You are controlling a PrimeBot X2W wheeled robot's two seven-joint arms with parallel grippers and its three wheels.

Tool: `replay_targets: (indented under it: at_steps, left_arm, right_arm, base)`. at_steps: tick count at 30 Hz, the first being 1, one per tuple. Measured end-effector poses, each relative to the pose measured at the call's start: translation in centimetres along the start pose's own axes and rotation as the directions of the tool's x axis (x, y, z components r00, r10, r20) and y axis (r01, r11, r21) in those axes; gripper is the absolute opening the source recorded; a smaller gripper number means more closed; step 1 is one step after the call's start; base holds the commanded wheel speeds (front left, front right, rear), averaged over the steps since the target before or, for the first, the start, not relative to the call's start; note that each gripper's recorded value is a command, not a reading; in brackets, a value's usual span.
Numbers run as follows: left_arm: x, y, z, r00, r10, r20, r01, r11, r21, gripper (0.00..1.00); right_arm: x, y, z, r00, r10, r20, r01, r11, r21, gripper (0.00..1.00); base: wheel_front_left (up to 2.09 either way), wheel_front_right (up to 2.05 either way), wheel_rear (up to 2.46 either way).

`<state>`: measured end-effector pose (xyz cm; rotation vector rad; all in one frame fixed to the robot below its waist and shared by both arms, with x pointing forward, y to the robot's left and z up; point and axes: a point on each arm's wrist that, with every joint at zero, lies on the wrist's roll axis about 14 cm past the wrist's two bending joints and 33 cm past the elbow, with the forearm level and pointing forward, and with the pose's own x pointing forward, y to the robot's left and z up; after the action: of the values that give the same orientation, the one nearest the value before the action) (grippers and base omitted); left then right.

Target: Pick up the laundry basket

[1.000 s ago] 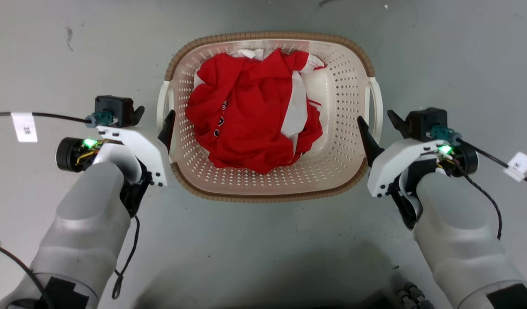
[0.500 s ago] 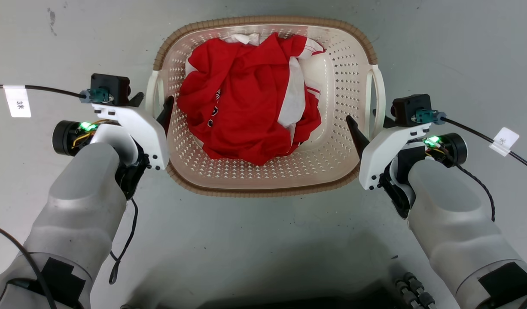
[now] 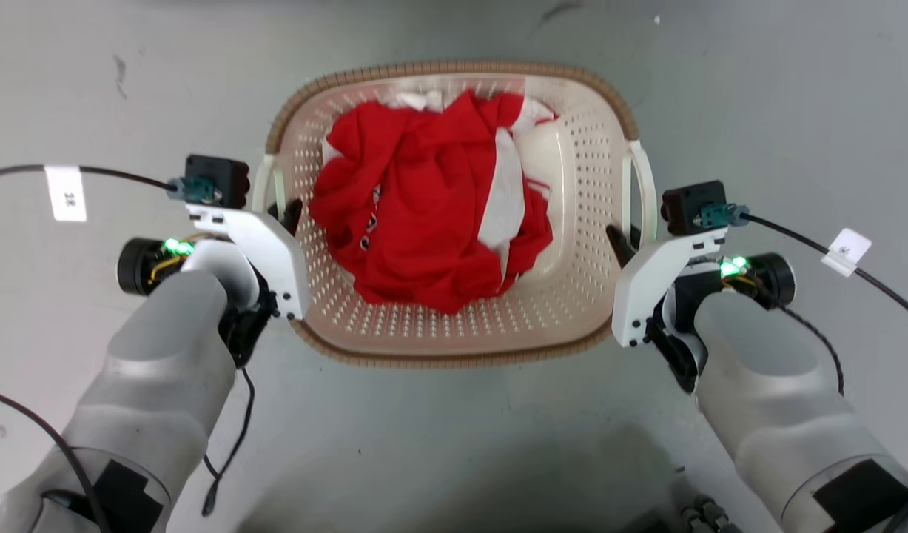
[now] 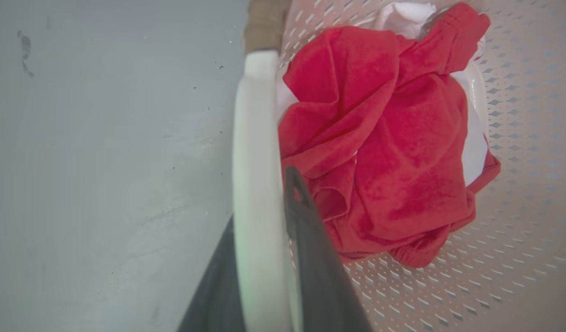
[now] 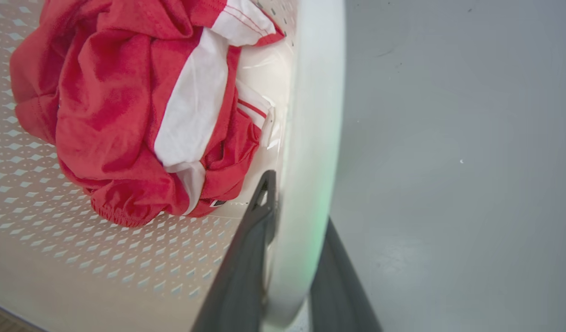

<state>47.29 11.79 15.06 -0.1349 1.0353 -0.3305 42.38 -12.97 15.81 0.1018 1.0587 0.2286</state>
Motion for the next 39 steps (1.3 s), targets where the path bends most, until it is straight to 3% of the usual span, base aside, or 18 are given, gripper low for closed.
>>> replay_targets:
  at_steps: [13,26,39]
  left_arm:
    - [-6.8,-2.9,0.8,1.000,-0.012,-0.018,0.011,1.000,-0.025,0.00]
    - [-14.4,-4.9,2.7,1.000,-0.014,-0.009,0.013,0.998,-0.069,0.00]
    - [-18.9,-6.2,3.4,0.998,-0.030,-0.056,0.026,0.997,-0.074,0.00]
  right_arm:
    - [-5.8,2.1,0.6,0.996,0.018,-0.093,-0.019,1.000,-0.018,0.00]
    - [-12.7,3.1,3.6,0.995,0.009,-0.097,-0.012,1.000,-0.028,0.00]
    - [-17.1,4.0,3.9,0.980,0.020,-0.197,-0.017,1.000,0.016,0.00]
  base:
    - [0.00,0.00,0.00]
    - [0.00,0.00,0.00]
    - [0.00,0.00,0.00]
